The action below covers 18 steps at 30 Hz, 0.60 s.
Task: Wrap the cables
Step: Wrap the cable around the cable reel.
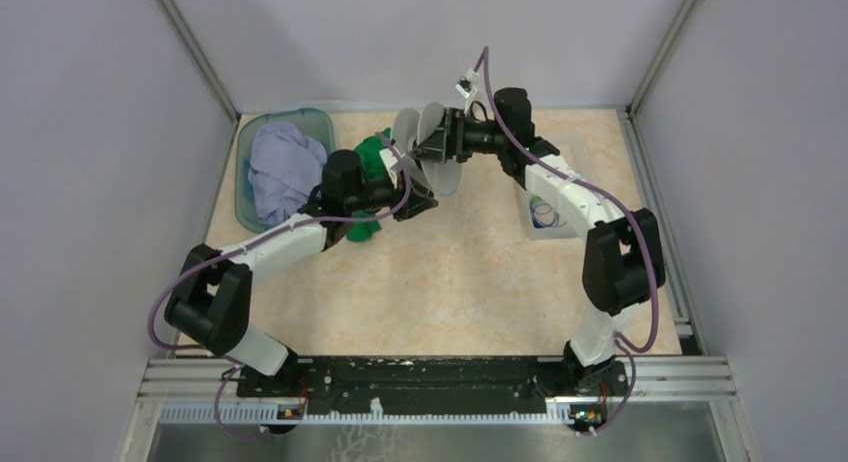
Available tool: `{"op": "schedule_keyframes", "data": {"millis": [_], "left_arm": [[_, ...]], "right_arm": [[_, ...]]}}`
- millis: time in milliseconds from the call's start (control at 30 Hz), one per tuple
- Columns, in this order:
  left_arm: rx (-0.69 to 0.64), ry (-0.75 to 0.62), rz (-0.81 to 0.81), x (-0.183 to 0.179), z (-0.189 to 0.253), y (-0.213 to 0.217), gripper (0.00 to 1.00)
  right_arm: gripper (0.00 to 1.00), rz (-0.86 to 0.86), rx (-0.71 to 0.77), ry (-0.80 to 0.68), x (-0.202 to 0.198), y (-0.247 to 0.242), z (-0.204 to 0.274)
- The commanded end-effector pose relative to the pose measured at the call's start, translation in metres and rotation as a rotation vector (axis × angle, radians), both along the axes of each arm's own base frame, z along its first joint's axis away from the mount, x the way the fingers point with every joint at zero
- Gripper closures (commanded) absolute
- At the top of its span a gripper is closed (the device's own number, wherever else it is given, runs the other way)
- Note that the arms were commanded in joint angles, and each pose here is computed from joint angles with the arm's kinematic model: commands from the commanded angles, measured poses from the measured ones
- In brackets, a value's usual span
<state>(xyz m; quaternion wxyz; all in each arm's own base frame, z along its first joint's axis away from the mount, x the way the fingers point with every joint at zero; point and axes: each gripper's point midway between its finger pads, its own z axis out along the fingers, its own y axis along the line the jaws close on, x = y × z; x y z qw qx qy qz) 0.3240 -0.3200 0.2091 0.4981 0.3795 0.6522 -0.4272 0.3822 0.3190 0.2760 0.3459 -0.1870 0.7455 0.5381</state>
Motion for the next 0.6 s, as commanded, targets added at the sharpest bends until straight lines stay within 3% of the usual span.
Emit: {"op": "schedule_keyframes", "data": {"millis": [0,233,433,567], "left_arm": [[0.021,-0.092,0.019,0.009,0.011,0.000,0.59],[0.100,-0.143,0.006,-0.004,0.004,0.014,0.42],[0.185,-0.179,-0.031,-0.012,0.005,0.022,0.19],[0.250,-0.190,-0.049,-0.018,-0.001,0.031,0.13]], "right_arm": [[1.00,0.013,0.085,-0.167,-0.005,-0.005,0.058],[1.00,0.012,0.101,-0.179,-0.004,-0.010,0.068],[1.00,0.006,0.086,-0.175,-0.003,-0.013,0.059],[1.00,0.008,0.081,-0.177,-0.003,-0.014,0.057]]}}
